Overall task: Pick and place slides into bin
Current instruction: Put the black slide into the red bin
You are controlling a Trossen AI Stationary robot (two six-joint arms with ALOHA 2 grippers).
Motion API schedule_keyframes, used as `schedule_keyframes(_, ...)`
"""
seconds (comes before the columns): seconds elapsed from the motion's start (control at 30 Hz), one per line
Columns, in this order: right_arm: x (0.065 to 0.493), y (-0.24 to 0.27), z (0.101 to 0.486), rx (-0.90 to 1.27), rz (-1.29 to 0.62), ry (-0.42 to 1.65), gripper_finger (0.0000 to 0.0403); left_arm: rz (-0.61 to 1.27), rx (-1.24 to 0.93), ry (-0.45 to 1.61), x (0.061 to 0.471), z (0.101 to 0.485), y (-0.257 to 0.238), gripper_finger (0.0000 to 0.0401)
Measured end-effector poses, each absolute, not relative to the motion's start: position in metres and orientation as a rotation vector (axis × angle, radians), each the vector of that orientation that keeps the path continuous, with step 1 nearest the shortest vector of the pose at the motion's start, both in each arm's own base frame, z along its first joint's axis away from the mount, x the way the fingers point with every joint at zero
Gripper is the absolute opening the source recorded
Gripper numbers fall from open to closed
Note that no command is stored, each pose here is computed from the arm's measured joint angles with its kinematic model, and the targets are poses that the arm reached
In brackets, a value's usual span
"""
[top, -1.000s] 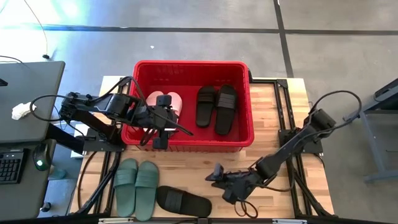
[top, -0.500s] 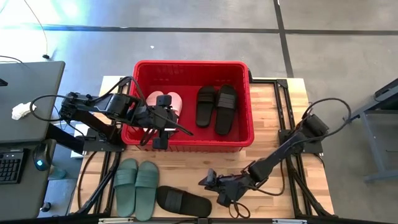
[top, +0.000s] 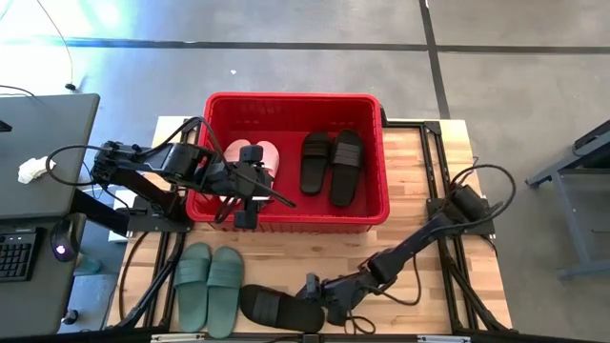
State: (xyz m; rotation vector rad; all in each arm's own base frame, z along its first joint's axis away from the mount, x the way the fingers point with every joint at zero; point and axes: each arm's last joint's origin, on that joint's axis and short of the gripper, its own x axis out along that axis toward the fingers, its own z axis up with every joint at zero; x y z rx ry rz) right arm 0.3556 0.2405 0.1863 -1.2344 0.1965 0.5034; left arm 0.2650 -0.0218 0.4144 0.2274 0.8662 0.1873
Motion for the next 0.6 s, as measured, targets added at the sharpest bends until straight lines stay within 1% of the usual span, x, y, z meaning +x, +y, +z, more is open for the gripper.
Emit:
schedule_keyframes(0.13, 0.373, 0.244, 0.188, -1.209, 0.492, 0.180, 0.0234, 0.187, 0.227, 0.866, 0.265, 0.414, -0.022, 0.0221)
schedule_keyframes(0.3, 0.390, 0.241, 0.182, -1.211, 0.587, 0.186, 0.0234, 0.188, 0.227, 0.866, 0.265, 0.414, -0.022, 0.0221)
schedule_keyframes(0.5, 0.404, 0.237, 0.173, -1.191, 0.644, 0.172, 0.0234, 0.187, 0.227, 0.865, 0.265, 0.414, -0.022, 0.0221)
schedule_keyframes(0.6, 0.409, 0.240, 0.163, -1.189, 0.682, 0.174, 0.0234, 0.188, 0.227, 0.865, 0.265, 0.414, -0.022, 0.0221)
